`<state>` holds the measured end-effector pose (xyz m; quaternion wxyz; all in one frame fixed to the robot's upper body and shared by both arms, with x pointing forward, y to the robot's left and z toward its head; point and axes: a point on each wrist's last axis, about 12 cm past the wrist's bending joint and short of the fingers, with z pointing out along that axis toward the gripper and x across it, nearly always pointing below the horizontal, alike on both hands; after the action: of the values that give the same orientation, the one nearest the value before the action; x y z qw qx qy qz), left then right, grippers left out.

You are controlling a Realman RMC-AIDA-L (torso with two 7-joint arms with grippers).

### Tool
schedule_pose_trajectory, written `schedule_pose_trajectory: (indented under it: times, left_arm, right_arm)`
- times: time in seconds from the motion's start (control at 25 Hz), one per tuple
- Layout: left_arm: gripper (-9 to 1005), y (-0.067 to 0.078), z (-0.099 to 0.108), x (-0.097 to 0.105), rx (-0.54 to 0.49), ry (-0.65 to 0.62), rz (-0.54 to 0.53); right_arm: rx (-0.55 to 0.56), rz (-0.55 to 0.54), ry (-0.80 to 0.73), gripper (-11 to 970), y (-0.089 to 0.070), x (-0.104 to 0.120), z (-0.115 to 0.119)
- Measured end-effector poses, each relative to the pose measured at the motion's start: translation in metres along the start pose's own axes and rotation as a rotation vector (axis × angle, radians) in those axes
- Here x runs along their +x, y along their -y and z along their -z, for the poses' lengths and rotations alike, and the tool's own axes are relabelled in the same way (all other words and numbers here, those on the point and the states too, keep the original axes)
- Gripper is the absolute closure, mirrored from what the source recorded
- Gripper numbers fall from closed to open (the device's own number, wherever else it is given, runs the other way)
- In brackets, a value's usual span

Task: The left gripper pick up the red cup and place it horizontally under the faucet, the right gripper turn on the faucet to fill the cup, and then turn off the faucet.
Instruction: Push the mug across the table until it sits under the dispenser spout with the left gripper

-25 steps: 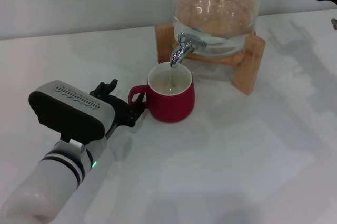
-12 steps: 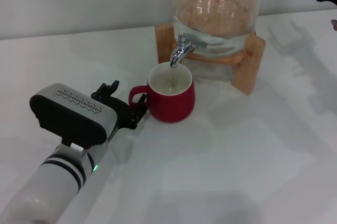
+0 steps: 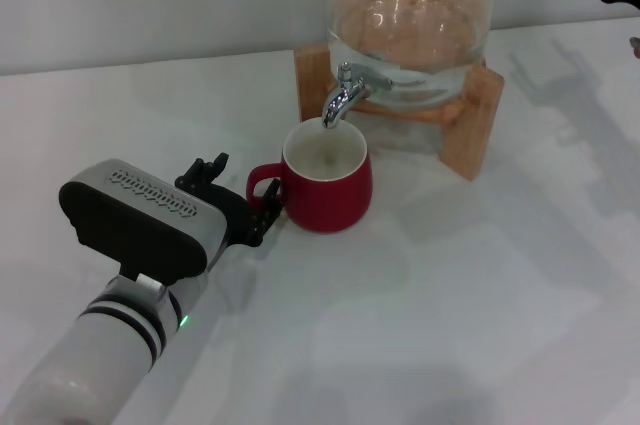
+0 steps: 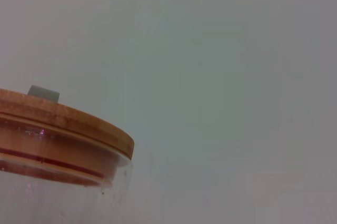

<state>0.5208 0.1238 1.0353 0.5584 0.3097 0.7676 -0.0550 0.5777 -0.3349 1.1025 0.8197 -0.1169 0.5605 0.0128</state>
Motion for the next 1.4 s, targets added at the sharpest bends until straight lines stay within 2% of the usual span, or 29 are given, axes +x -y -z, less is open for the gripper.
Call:
schedule_pose_trajectory:
  times: [1.4]
  left_arm:
    - [300, 0.012, 0.016, 0.005, 0.009, 0.0, 0.011]
  right_arm:
    - [0.006, -0.004, -0.022, 268, 0.0, 0.003, 0.002]
